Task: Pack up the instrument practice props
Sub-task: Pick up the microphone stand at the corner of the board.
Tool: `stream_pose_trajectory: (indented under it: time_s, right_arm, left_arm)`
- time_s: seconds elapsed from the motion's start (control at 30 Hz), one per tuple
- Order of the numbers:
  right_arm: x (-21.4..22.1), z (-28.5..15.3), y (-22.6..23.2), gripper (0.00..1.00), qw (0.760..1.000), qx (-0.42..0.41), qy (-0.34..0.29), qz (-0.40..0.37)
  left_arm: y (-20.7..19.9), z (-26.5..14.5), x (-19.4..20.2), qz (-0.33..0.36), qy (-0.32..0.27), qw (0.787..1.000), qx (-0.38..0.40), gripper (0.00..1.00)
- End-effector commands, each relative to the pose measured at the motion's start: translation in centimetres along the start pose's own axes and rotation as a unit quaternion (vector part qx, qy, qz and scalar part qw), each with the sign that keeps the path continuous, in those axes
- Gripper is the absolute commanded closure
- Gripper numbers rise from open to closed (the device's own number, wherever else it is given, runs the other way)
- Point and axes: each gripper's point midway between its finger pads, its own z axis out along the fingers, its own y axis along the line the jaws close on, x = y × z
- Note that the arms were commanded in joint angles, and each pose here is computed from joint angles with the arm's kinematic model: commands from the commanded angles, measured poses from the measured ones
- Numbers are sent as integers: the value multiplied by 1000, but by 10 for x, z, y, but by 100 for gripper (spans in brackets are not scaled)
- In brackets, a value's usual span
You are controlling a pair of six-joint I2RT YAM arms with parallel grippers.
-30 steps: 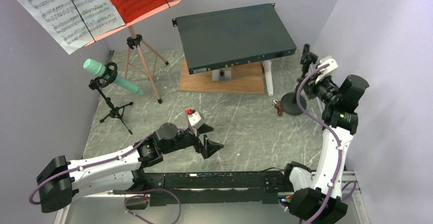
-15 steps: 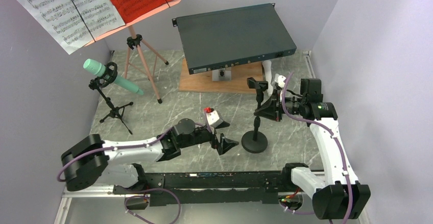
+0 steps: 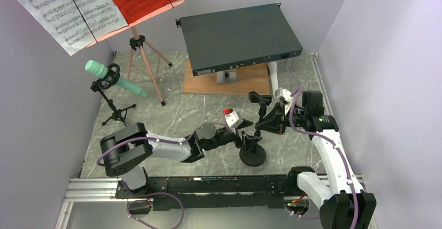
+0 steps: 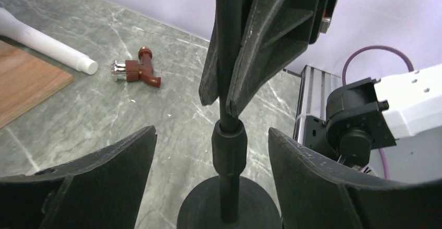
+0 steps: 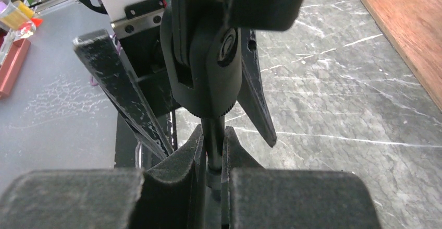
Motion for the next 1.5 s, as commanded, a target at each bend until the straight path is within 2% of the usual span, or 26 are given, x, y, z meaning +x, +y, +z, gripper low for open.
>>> stream_pose_trajectory:
  time_s: [0.0,0.2,0.33,0.7,0.77,0.87,0.97,1.03,1.07,1.2,1.23,1.33,1.47]
  right_arm:
    - [-21,0,13,100,998,-36,-31,-47]
    - [-22,0,11,100,998,-30,-29,-49]
    - [-22,0,10,100,998,-27,-28,-47]
    - [-20,0,8,100,998,-24,-26,-43]
    - [-20,0,7,100,998,-23,-26,-44]
    - [-19,0,7,100,998,-23,-25,-44]
    - [-18,0,7,100,999,-22,-24,-42]
    - [-17,0,6,100,999,-20,-23,-42]
    - [-17,0,6,99,999,-20,-23,-40]
    - [-13,1,6,49,999,-21,-21,-31]
    - [-13,1,6,41,999,-20,-20,-31]
    - [-10,1,6,27,999,-23,-20,-24]
    - [-6,4,7,20,999,-32,-22,-12]
  left_arm:
    - [-14,16,-26,-26,-49,998,30,25]
    - [-23,21,-18,-32,-30,998,54,44]
    - [-27,20,-14,-37,-20,997,66,47]
    - [-30,18,4,-49,23,996,72,46]
    - [-30,18,7,-50,31,996,72,49]
    - [-29,19,9,-50,38,996,69,59]
    - [-30,20,4,-50,32,996,72,77]
    - [-32,19,2,-50,28,995,78,100]
    - [-33,18,1,-52,25,995,79,100]
    - [-28,10,-14,-63,-13,996,61,100]
    - [-26,7,-21,-64,-27,996,54,100]
    - [-20,-2,-43,-64,-65,995,33,100]
    - [-14,-11,-67,-65,-98,993,7,100]
